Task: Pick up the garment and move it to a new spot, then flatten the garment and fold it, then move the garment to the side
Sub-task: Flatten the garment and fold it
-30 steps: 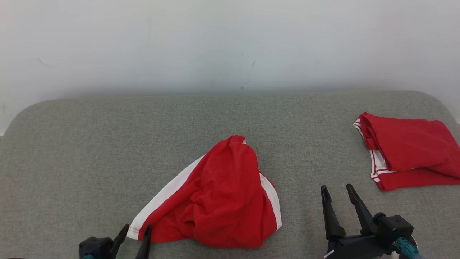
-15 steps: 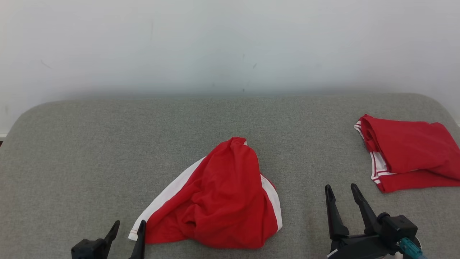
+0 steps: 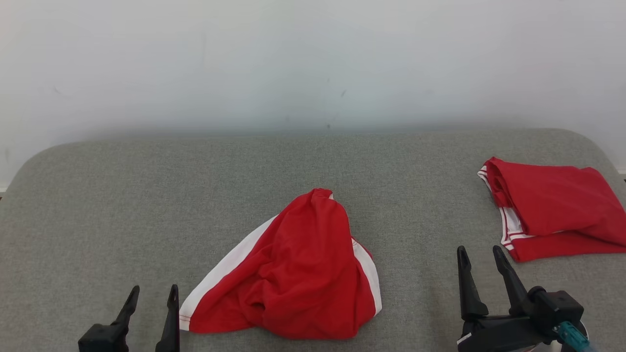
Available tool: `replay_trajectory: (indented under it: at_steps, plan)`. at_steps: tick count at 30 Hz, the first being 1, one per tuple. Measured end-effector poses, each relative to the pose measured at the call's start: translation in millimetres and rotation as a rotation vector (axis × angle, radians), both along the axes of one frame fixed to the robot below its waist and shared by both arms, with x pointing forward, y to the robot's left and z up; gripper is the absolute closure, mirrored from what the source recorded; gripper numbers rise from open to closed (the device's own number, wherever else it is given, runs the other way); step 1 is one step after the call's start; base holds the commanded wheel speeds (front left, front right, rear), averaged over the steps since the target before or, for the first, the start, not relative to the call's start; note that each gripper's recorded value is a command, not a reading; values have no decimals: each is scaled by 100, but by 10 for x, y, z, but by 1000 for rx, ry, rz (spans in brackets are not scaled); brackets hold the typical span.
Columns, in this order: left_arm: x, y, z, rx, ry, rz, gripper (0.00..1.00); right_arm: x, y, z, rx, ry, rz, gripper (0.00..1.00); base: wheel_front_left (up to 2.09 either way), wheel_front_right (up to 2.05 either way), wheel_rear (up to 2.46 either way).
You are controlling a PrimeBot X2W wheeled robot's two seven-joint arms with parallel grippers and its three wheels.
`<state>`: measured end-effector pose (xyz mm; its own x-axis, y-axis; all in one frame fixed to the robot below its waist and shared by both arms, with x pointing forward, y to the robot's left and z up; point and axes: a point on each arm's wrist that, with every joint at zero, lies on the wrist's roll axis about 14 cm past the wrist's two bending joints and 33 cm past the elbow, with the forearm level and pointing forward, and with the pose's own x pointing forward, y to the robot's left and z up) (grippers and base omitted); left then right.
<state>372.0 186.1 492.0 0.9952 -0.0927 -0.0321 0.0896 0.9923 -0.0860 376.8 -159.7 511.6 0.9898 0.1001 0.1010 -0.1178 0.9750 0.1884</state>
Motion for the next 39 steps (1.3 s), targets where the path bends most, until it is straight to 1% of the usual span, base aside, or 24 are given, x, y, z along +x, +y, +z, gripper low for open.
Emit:
replay_trajectory:
  at_steps: [5,9,14,22,27,32,39]
  plan:
    - [-48,50,47,25,-23,20,0,-38,-143,25,-6,-9,-42,0,0,0,0]
    - [-73,161,108,81,-50,44,0,-59,-280,70,-10,-24,-82,0,0,0,0]
    - [-160,238,198,98,-85,79,0,-132,-374,28,-13,-14,-110,0,0,0,0]
    - [-318,366,278,99,-114,129,0,-209,-405,-34,-24,3,-118,0,0,0,0]
    - [-342,404,324,87,-130,147,0,-203,-356,-33,-22,2,-103,0,0,0,0]
    - [-366,400,299,73,-125,145,0,-202,-288,-51,-17,8,-84,0,0,0,0]
    - [-372,327,230,76,-110,111,0,-210,-240,-82,-13,18,-70,0,0,0,0]
